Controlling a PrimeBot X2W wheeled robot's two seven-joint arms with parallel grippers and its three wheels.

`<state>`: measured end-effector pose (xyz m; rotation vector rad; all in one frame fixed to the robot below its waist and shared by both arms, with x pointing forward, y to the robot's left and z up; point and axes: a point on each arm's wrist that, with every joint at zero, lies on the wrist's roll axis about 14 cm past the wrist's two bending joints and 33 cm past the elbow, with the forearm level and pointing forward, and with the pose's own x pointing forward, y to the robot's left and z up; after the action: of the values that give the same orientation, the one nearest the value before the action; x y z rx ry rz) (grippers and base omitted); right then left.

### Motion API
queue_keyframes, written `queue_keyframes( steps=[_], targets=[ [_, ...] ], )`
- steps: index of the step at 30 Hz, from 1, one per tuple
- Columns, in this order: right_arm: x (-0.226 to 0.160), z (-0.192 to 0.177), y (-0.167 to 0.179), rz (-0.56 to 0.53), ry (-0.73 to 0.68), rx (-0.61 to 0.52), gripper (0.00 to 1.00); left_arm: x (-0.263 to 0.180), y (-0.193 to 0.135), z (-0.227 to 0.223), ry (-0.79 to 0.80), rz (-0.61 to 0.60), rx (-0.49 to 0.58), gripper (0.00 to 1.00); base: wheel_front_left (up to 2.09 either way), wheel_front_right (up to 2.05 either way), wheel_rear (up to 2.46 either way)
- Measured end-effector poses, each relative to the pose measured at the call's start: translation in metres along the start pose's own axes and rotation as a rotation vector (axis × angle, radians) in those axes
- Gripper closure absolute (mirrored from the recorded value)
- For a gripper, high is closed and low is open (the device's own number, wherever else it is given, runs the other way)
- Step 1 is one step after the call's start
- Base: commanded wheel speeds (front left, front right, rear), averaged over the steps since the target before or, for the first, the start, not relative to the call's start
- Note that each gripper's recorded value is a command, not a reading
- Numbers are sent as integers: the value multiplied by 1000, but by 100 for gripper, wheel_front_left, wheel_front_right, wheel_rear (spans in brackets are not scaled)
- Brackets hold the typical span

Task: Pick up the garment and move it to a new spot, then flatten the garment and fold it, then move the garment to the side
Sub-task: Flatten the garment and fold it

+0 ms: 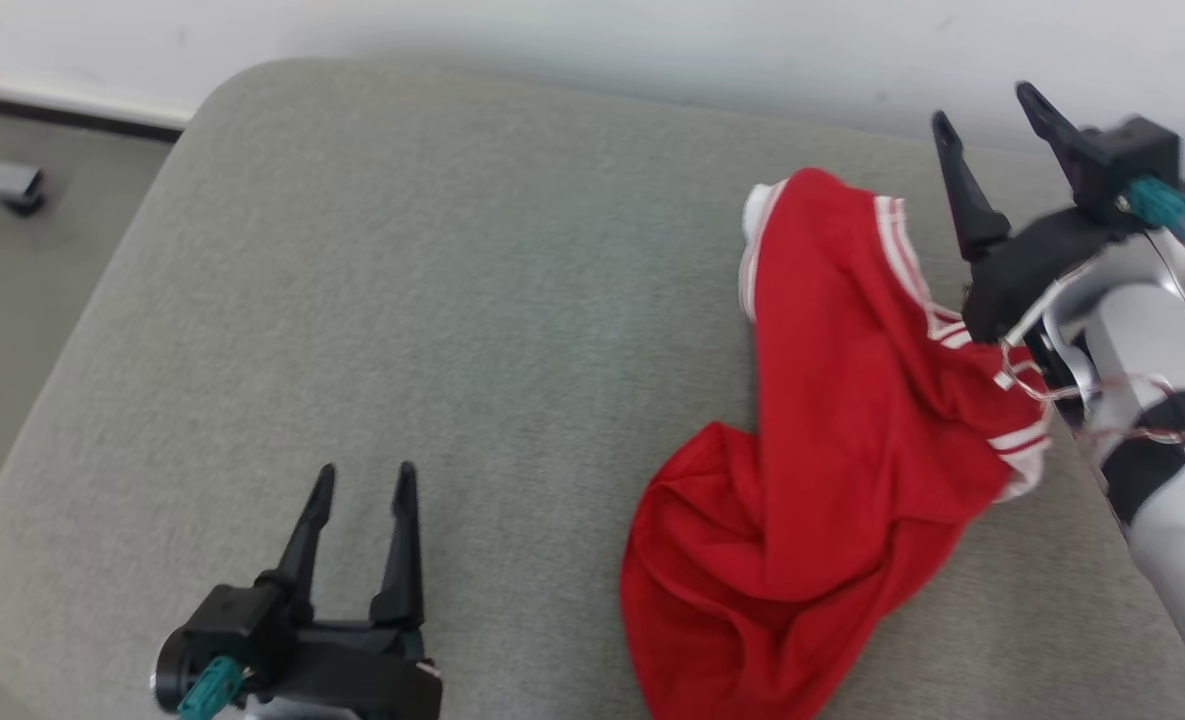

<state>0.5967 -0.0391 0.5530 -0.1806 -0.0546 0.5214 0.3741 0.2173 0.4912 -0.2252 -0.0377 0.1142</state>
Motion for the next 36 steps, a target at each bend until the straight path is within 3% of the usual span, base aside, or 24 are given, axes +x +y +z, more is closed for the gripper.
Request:
queue_keyframes(
  steps=[5,14,24,36],
  targets=[
    [-44,14,-28,-68,-79,10,0,-1,-2,1,-7,-13,12,0,0,0,0],
    [-145,-1,-61,-237,-108,54,0,-1,-15,1,-14,-72,26,0,0,0,0],
    [-237,-15,-47,-380,-121,135,0,-9,-30,8,-37,-130,23,0,0,0,0],
    [-275,-19,-28,-454,-115,205,0,-13,-42,10,-44,-169,35,0,0,0,0]
  ],
)
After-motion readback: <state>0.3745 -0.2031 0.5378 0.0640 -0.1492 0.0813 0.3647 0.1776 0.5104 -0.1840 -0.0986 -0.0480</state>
